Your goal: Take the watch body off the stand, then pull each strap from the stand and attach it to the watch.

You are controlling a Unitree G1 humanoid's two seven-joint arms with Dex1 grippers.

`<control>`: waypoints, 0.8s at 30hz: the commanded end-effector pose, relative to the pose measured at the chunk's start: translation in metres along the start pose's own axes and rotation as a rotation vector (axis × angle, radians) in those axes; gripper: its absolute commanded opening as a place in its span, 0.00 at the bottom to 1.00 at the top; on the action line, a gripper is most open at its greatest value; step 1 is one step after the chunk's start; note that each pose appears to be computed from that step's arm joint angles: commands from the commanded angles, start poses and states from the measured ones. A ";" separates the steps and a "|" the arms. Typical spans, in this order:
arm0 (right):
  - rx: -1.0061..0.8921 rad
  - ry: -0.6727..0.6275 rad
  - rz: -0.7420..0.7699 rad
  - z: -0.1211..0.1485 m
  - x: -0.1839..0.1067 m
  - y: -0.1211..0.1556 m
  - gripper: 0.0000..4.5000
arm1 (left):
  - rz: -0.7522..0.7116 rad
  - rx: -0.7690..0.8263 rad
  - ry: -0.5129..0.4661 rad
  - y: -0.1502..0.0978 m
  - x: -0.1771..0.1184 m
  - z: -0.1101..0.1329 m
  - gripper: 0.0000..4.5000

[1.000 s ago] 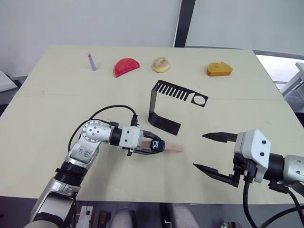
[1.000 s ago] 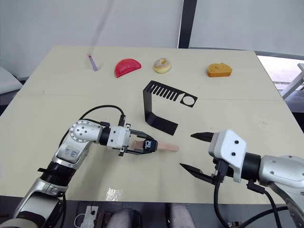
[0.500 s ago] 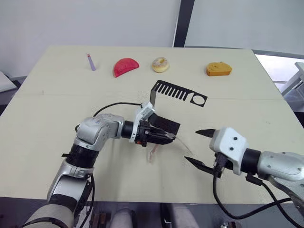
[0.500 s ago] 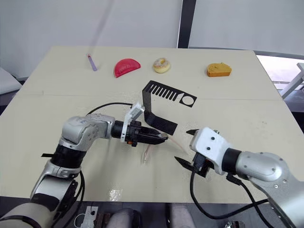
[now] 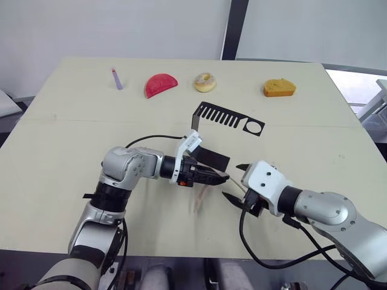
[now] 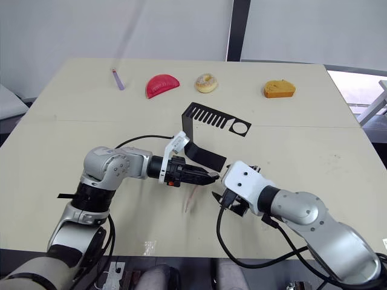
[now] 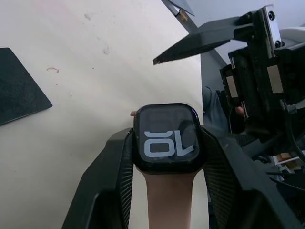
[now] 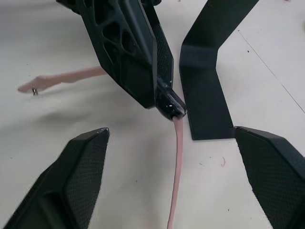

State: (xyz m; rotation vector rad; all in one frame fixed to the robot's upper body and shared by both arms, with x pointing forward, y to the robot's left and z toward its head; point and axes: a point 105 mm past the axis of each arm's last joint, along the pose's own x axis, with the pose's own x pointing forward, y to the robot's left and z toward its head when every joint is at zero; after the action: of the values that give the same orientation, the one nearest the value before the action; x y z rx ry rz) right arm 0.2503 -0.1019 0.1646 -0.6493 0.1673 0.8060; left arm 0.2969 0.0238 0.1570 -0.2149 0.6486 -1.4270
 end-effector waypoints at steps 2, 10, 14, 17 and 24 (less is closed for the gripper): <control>-0.027 -0.009 -0.033 0.006 0.002 -0.005 0.81 | -0.032 0.046 -0.027 -0.011 -0.001 0.010 0.35; -0.034 0.002 -0.035 0.004 0.004 -0.008 0.55 | -0.027 0.052 -0.034 -0.010 -0.002 0.010 0.35; -0.035 0.007 -0.036 0.002 0.003 -0.007 0.55 | -0.025 0.050 -0.038 -0.009 -0.003 0.010 0.35; -0.038 0.001 -0.043 0.002 0.002 -0.007 0.55 | -0.029 0.044 -0.044 -0.008 -0.004 0.010 0.35; -0.030 -0.009 -0.070 -0.002 -0.002 -0.007 0.55 | -0.029 0.024 -0.056 -0.005 -0.006 0.011 0.35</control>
State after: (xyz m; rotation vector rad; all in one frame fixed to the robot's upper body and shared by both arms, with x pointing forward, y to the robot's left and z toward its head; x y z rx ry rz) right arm 0.2564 -0.1100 0.1528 -0.6598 0.2028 0.7591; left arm 0.2983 0.0258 0.1586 -0.2209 0.6346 -1.4240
